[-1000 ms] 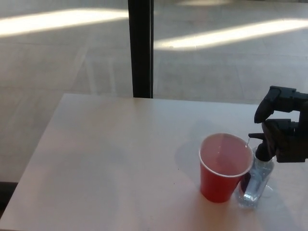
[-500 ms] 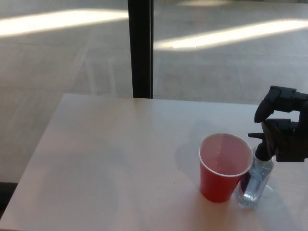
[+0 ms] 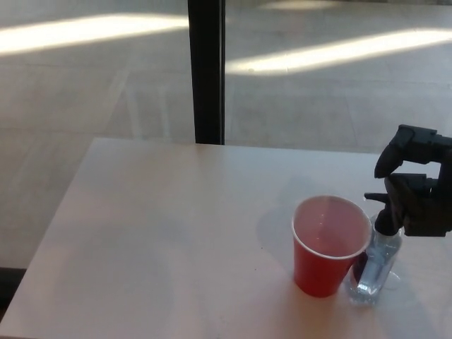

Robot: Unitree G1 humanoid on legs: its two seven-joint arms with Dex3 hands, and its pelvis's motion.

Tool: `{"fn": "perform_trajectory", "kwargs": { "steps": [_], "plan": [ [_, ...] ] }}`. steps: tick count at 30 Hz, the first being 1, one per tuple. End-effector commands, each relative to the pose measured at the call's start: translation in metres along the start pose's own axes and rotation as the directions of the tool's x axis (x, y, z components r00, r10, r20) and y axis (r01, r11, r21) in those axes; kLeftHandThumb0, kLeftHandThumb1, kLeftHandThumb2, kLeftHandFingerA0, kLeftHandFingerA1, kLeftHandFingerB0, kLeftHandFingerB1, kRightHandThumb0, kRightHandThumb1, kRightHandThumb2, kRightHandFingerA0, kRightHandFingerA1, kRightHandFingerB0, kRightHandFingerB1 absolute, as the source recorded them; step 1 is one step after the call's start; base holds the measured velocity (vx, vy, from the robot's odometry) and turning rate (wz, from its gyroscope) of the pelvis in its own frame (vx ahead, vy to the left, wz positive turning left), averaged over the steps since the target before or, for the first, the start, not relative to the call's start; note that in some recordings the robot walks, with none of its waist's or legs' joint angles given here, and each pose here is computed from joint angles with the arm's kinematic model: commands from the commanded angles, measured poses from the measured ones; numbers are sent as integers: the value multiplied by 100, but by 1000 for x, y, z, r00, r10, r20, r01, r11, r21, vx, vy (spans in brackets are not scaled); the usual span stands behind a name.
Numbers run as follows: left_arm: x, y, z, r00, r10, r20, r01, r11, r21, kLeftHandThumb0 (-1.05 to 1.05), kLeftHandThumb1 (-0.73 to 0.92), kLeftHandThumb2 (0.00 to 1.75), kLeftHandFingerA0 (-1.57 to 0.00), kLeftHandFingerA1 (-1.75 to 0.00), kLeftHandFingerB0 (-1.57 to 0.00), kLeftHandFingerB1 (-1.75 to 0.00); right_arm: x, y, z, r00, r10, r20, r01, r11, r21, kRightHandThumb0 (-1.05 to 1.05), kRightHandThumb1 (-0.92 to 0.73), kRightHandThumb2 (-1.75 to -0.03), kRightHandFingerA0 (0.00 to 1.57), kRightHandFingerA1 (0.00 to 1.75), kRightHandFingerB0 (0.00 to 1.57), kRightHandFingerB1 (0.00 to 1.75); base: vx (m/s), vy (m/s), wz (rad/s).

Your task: The robot uses its right hand fist to press the hand soap kept in the middle of the table to get liquid hand soap out

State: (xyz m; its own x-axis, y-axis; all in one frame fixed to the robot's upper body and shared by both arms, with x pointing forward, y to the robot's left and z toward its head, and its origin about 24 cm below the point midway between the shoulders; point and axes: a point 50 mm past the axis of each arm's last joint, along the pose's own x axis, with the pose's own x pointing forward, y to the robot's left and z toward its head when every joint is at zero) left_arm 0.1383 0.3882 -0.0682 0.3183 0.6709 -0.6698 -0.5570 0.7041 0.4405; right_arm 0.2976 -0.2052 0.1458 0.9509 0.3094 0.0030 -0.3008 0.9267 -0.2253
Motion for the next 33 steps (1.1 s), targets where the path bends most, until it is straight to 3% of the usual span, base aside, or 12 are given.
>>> {"fn": "perform_trajectory", "kwargs": {
  "steps": [1, 3, 6, 7, 9, 18, 19, 20, 27, 33],
  "plan": [
    [1, 20, 5, 999, 48, -11, -48, 999, 13, -54, 92, 132, -49, -95, -25, -78, -42, 18, -112, 817, 82, -571, 31, 982, 185, -28, -60, -115, 95, 175, 60, 166, 0, 0, 0],
    [1, 20, 4, 999, 41, -10, -41, 999, 14, -54, 92, 133, -48, -96, -25, -79, -36, 11, -99, 841, 74, -537, 35, 981, 190, -28, -55, -122, 96, 175, 62, 166, 0, 0, 0],
    [1, 20, 4, 999, 41, -10, -41, 999, 15, -55, 92, 133, -49, -97, -26, -80, -30, 3, -85, 869, 67, -490, 44, 977, 210, -27, -56, -120, 97, 175, 65, 164, 0, 0, 0],
    [2, 21, 3, 999, 50, -21, -50, 999, 13, -55, 92, 132, -52, -99, -27, -80, -23, -6, -69, 900, 72, -431, 35, 971, 236, -28, -56, -125, 97, 175, 63, 170, 0, 0, 0],
    [2, 22, 2, 998, 52, -20, -52, 998, 19, -54, 92, 132, -48, -94, -24, -76, -14, -18, -37, 940, 39, -340, 29, 981, 191, -26, -49, -132, 99, 175, 73, 165, 0, 0, 0],
    [2, 23, -2, 998, 57, -24, -57, 998, 19, -55, 92, 132, -48, -95, -23, -76, -7, -40, 31, 982, -28, -187, 64, 980, 191, -19, -54, -130, 96, 175, 61, 171, 0, 0, 0],
    [2, 23, -2, 998, 58, -26, -58, 998, 21, -56, 92, 133, -47, -94, -23, -76, -8, -44, 39, 985, -47, -165, 81, 975, 206, -37, -61, -124, 103, 175, 66, 172, 0, 0, 0],
    [2, 23, -3, 998, 60, -30, -59, 998, 24, -54, 92, 132, -45, -92, -22, -74, -10, -50, 49, 989, -62, -134, 92, 969, 231, -21, -63, -120, 96, 175, 59, 168, 0, 0, 0],
    [2, 23, -6, 998, 58, -38, -57, 998, 11, -54, 92, 132, -46, -92, -23, -75, -26, -77, 80, 986, -167, -28, 167, 931, 323, -21, -67, -119, 98, 175, 62, 157, 0, 0, 0],
    [2, 22, -8, 997, 58, -43, -58, 998, 16, -54, 92, 131, -47, -92, -23, -75, -61, -122, 87, 936, -353, 21, 305, 837, 454, -19, -67, -114, 97, 175, 56, 168, 0, 0, 0]
  ]
}}
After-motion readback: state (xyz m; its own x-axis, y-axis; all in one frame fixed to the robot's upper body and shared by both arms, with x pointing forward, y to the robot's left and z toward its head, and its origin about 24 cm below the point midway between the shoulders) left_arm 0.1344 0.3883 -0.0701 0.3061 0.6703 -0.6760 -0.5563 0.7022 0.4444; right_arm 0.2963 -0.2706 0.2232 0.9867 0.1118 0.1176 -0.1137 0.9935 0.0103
